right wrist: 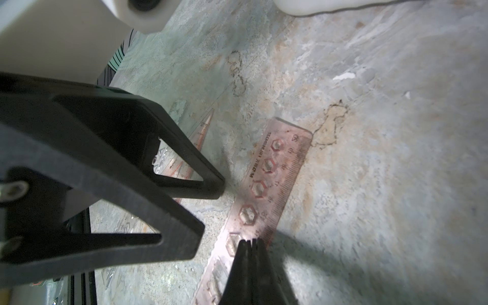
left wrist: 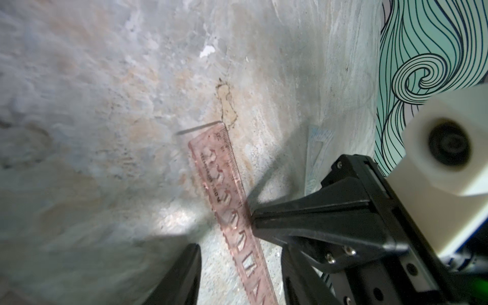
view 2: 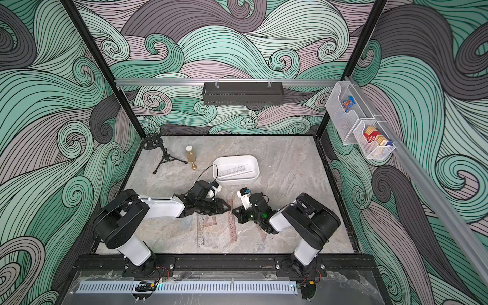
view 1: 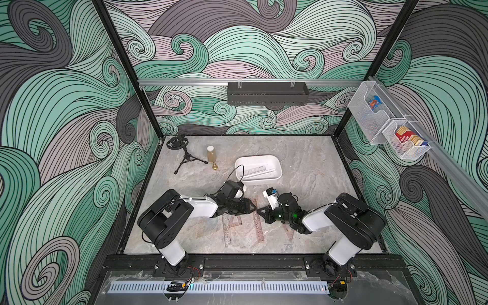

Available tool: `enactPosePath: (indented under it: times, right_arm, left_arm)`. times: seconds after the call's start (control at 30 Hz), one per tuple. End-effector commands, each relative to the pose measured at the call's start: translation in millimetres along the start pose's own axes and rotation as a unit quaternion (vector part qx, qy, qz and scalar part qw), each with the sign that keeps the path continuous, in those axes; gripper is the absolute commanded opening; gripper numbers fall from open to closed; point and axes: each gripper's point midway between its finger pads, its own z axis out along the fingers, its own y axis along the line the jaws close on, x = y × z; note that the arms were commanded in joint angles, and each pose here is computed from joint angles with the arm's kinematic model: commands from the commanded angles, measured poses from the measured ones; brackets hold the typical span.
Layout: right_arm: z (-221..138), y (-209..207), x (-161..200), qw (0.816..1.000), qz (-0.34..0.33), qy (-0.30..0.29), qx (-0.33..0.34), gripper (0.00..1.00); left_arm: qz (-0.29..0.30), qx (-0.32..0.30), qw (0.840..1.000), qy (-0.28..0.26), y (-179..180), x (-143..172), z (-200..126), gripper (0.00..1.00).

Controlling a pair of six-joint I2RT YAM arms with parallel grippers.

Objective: Put the scattered rulers into the storage box
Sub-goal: Pick up the ruler from the center of the board.

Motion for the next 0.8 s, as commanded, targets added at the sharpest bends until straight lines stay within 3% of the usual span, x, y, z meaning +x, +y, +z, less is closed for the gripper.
enactPosePath:
  times: [0.0, 0.3, 0.5, 0.77]
  right_arm:
    - [0, -20, 33, 0.998, 0.018, 0.051, 0.028, 0.03]
    - [1, -32, 42, 0.997, 0.037, 0.064, 0.038, 0.03]
    - [3, -37, 44, 0.996, 0.049, 0.070, 0.040, 0.02]
    - [5, -40, 44, 0.995, 0.066, 0.073, 0.031, 0.01]
  left_arm:
    - [-0.021, -0.036, 0.998, 0.038, 23, 21, 10, 0.54]
    - [-0.022, -0.029, 0.999, 0.040, 21, 22, 14, 0.53]
    - [-0.021, -0.027, 0.998, 0.046, 20, 24, 18, 0.39]
    - [-0.012, -0.024, 0.998, 0.049, 16, 23, 22, 0.30]
